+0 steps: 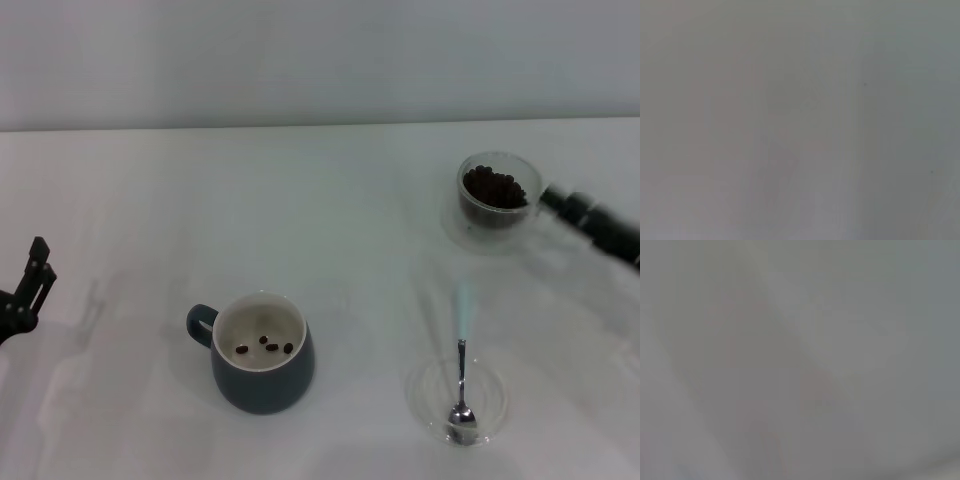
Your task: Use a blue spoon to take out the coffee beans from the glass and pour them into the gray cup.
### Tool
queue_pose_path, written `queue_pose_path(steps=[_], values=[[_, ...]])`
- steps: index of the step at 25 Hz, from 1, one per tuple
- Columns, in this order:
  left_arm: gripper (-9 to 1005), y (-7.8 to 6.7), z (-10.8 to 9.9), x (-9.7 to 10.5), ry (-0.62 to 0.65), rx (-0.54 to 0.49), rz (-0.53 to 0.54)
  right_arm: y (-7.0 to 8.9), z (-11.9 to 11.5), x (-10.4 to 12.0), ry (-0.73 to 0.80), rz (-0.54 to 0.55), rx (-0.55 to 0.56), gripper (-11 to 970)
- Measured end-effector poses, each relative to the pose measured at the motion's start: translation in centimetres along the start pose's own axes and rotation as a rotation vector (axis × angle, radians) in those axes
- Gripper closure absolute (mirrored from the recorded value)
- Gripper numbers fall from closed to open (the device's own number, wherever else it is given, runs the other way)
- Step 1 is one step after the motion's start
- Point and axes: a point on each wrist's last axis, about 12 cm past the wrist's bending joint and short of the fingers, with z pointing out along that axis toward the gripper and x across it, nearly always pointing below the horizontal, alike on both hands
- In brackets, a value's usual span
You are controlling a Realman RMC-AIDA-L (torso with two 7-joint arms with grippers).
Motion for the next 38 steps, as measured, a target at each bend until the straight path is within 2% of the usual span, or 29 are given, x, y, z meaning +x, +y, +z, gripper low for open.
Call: queue_pose_path(steps=[2,5,8,13,16,20,29,38], values=[[221,0.1,-0.1,0.0,0.002,-0.003,0.002,0.0,-0.3,-1.1,-0.112,-0.133,0.013,265],[221,0.3,-0.1,0.1,0.007,-0.02,-0.006,0.0,-0.5,-1.9,-0.219,-0.354,0.077,178],[221,0.4,0.0,0.1,0.007,-0.034,-0.024,-0.6,-0.6,-2.4,-0.269,-0.518,0.176,91],[221,0.5,-0.1,0.1,0.01,-0.037,-0.061,-1.7,-0.7,-2.8,-0.285,-0.74,0.345,95],[221,0.6,-0.4,0.2,0.015,-0.045,-0.09,-1.8,-0.6,-2.7,-0.29,-0.823,0.413,96],[221,0.7,-0.8,0.4,0.024,-0.054,-0.1,-1.8,-0.1,-2.4,-0.274,-0.848,0.432,96],[221,0.7,-1.2,0.7,0.044,-0.062,-0.104,-1.9,0.9,-2.1,-0.243,-0.8,0.436,98],[221,0.4,-1.4,0.9,0.049,-0.059,-0.113,-1.9,0.9,-1.8,-0.232,-0.786,0.441,99]])
